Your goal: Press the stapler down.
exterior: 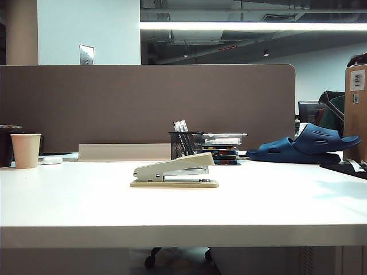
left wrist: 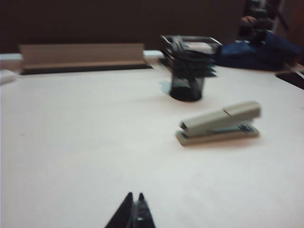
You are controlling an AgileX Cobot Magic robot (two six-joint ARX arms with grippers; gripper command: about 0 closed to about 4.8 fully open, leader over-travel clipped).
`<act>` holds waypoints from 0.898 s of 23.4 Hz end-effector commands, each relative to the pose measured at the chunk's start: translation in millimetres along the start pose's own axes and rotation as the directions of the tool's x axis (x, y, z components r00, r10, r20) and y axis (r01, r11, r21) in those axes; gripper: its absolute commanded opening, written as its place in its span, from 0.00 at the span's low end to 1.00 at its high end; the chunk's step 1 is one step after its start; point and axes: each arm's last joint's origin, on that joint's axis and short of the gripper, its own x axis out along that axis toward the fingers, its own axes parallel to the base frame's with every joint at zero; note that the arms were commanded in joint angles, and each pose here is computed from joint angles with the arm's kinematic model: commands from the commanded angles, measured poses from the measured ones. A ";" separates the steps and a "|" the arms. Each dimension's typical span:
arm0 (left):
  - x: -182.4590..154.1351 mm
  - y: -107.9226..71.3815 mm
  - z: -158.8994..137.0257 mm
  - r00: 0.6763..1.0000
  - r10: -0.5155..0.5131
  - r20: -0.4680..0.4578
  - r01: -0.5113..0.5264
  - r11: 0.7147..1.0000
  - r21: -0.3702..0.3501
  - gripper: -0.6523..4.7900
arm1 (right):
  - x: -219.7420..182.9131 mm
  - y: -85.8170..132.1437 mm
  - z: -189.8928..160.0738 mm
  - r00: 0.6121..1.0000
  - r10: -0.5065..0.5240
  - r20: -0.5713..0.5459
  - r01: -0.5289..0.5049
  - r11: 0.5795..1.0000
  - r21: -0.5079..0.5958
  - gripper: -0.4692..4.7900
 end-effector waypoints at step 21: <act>-2.3 6.3 16.5 0.958 0.234 0.167 -0.240 0.971 0.015 0.11 | -131.5 40.1 -153.8 0.936 -0.268 0.229 0.272 0.962 0.011 0.07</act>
